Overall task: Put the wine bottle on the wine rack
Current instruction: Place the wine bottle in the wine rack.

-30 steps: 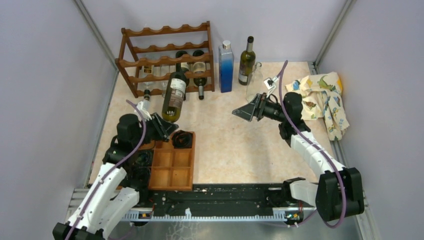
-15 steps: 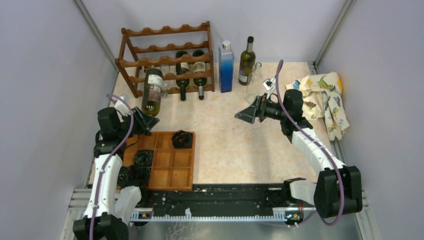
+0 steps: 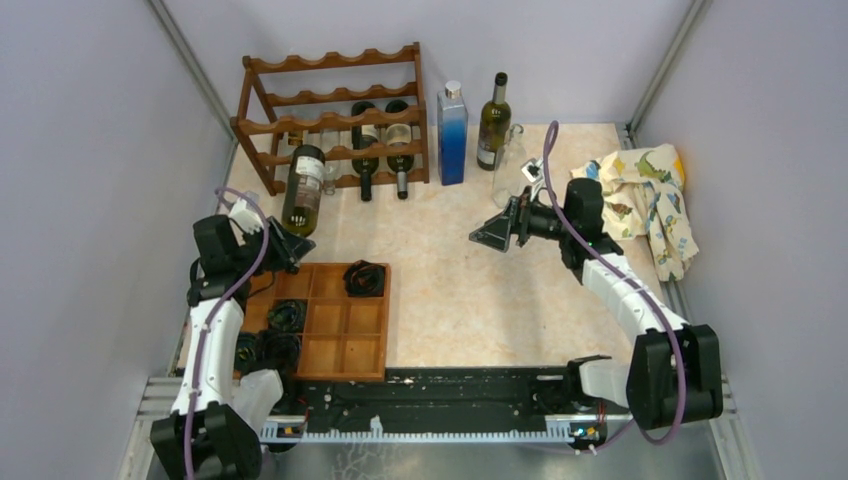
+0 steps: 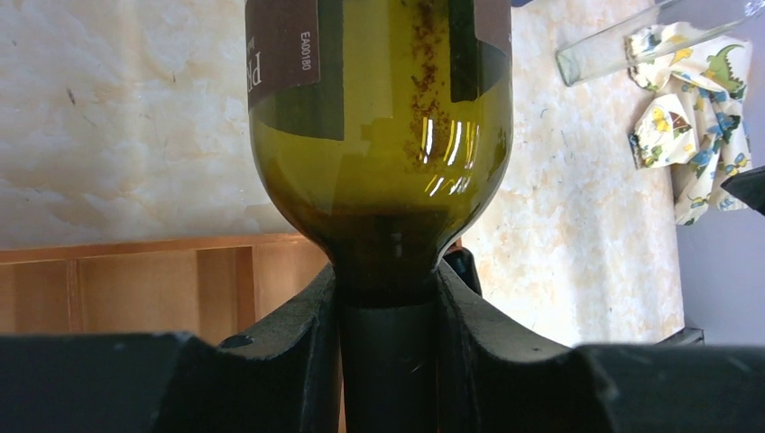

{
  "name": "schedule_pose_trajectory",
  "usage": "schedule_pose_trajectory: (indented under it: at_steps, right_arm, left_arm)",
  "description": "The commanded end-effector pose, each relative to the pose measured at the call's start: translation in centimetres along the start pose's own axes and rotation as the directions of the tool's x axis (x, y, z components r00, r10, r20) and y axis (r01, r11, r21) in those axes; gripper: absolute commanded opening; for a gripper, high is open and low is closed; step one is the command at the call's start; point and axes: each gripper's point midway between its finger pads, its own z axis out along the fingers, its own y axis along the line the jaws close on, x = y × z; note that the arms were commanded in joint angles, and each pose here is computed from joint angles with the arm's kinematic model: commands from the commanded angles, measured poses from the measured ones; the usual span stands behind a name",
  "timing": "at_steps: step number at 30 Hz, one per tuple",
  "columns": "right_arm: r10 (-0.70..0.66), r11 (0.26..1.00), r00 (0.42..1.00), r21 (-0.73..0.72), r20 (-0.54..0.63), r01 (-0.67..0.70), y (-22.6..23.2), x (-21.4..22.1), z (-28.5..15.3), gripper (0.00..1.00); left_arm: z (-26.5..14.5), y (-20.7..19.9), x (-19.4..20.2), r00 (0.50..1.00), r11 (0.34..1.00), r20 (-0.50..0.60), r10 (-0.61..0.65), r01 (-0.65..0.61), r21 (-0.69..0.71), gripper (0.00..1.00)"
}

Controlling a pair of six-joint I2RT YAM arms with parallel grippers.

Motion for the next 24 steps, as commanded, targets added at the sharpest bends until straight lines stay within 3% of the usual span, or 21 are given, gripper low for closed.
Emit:
schedule_pose_trajectory:
  at_steps: [1, 24]
  right_arm:
    - [-0.126, 0.991, 0.991, -0.035, 0.051, 0.128, 0.8, -2.8, 0.0, 0.98]
    - [-0.151, 0.987, 0.987, -0.056, 0.048, 0.154, -0.2, -3.8, 0.7, 0.98]
  left_arm:
    - [-0.1, -1.2, -4.2, 0.980, 0.987, 0.132, 0.151, -0.156, 0.031, 0.00]
    - [0.6, 1.6, -7.5, 0.965, 0.977, 0.161, 0.208, -0.197, -0.084, 0.00]
